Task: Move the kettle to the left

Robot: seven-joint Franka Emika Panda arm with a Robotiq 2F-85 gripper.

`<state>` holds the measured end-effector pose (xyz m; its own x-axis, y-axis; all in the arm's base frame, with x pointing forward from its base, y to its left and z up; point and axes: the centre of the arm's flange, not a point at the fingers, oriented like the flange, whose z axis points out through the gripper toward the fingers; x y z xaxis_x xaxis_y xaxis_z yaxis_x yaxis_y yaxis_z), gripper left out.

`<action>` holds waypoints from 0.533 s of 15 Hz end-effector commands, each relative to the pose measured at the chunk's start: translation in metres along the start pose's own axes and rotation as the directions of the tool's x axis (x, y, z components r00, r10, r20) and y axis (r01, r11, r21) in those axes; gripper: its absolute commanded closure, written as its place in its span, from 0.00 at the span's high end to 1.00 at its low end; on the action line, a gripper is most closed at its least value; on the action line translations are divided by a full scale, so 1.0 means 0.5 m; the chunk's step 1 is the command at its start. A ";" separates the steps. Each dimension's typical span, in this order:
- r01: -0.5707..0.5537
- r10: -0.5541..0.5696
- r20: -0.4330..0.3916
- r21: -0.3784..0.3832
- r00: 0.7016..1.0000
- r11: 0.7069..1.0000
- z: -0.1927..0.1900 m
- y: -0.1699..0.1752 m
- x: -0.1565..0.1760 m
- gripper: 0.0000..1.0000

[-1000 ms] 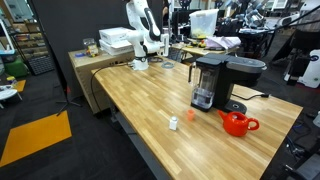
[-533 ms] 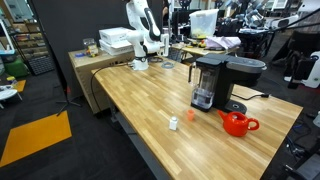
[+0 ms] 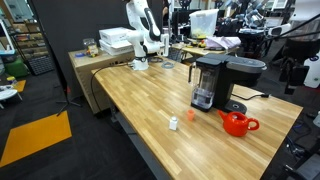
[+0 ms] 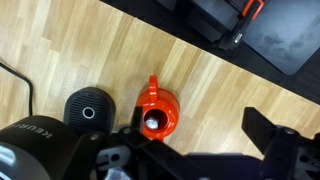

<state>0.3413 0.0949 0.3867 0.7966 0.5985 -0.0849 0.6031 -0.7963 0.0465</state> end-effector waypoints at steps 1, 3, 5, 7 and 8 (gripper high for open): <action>0.000 0.000 0.000 0.000 1.000 1.000 0.000 0.000 0.000 1.00; 0.000 0.000 0.000 0.000 1.000 1.000 0.000 0.000 0.000 1.00; 0.000 0.000 -0.001 0.000 1.000 1.000 0.000 0.000 0.000 1.00; 0.021 -0.021 -0.015 0.023 1.000 1.000 0.006 -0.004 -0.001 1.00; 0.021 -0.020 -0.012 0.037 1.000 0.999 0.018 -0.005 -0.003 1.00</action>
<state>0.3407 0.0958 0.3861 0.7959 0.5994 -0.0849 0.6040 -0.7958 0.0430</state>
